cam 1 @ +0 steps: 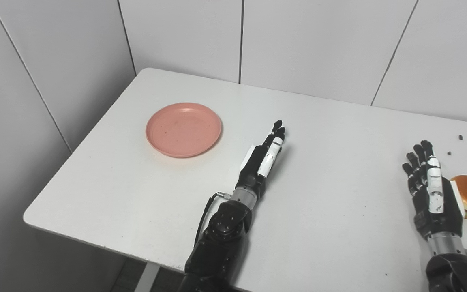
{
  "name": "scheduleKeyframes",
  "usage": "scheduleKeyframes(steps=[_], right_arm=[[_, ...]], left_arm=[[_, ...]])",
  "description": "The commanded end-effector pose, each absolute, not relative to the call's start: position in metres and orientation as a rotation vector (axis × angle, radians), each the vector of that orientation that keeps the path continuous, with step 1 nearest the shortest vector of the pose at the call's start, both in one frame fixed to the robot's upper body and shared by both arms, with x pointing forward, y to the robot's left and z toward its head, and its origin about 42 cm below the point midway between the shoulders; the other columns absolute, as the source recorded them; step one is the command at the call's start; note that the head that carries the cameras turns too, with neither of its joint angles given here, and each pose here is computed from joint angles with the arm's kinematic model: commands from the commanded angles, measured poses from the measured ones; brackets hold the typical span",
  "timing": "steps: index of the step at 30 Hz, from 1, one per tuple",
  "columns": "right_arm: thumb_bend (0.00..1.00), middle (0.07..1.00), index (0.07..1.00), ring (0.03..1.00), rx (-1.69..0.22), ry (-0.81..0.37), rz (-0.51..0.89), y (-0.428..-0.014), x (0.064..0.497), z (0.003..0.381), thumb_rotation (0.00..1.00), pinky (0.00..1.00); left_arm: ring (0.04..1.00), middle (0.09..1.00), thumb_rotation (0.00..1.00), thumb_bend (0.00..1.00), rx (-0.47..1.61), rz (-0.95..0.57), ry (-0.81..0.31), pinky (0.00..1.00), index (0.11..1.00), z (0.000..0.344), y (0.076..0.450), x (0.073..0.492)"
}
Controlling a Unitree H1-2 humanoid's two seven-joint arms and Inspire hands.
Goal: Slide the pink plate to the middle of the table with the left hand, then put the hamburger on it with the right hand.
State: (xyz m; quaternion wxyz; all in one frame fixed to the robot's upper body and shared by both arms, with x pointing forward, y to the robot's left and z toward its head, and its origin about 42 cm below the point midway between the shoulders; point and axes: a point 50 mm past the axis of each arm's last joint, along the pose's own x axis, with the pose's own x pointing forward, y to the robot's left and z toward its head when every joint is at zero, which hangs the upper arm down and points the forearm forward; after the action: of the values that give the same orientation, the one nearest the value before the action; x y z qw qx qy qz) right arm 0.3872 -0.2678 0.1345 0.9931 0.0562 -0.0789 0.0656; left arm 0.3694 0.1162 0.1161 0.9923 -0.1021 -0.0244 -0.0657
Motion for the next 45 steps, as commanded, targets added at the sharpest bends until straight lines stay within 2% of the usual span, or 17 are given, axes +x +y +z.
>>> scheduleKeyframes(steps=[1,8,16,20,26,28,33,45], right_arm=[[0.56,1.000,1.000,1.000,0.109,-0.169,0.125,-0.269,0.383,0.131,0.92,1.00],[0.57,1.000,1.000,1.000,0.105,-0.172,0.122,-0.268,0.385,0.131,0.92,1.00],[0.53,1.000,1.000,1.000,0.098,-0.174,0.125,-0.267,0.384,0.131,0.95,1.00],[0.54,1.000,1.000,0.999,0.090,-0.173,0.115,-0.266,0.384,0.132,0.95,1.00],[0.54,1.000,1.000,1.000,0.093,-0.178,0.116,-0.265,0.384,0.131,0.94,1.00],[0.55,1.000,1.000,1.000,0.088,-0.177,0.117,-0.265,0.384,0.131,0.95,1.00],[0.55,1.000,1.000,1.000,0.087,-0.176,0.120,-0.265,0.382,0.132,0.96,1.00],[0.57,1.000,1.000,0.998,0.101,-0.170,0.109,-0.264,0.384,0.131,0.91,1.00]], left_arm=[[1.000,1.000,1.00,0.40,-0.243,-0.143,-0.126,1.00,1.000,0.144,0.118,0.378],[0.999,0.997,1.00,0.51,-0.224,-0.123,-0.195,1.00,0.996,0.183,0.144,0.387],[0.929,0.920,1.00,0.53,-0.218,-0.053,-0.254,0.95,0.909,0.211,0.180,0.404],[0.871,0.862,1.00,0.55,-0.207,0.001,-0.272,0.87,0.850,0.218,0.197,0.409],[0.827,0.822,1.00,0.56,-0.215,0.071,-0.304,0.81,0.803,0.228,0.229,0.416],[0.778,0.777,1.00,0.58,-0.212,0.106,-0.304,0.76,0.759,0.232,0.235,0.418],[0.744,0.746,1.00,0.57,-0.172,0.165,-0.313,0.71,0.731,0.237,0.262,0.425],[0.725,0.720,1.00,0.56,-0.097,0.316,-0.303,0.71,0.698,0.231,0.331,0.437]])
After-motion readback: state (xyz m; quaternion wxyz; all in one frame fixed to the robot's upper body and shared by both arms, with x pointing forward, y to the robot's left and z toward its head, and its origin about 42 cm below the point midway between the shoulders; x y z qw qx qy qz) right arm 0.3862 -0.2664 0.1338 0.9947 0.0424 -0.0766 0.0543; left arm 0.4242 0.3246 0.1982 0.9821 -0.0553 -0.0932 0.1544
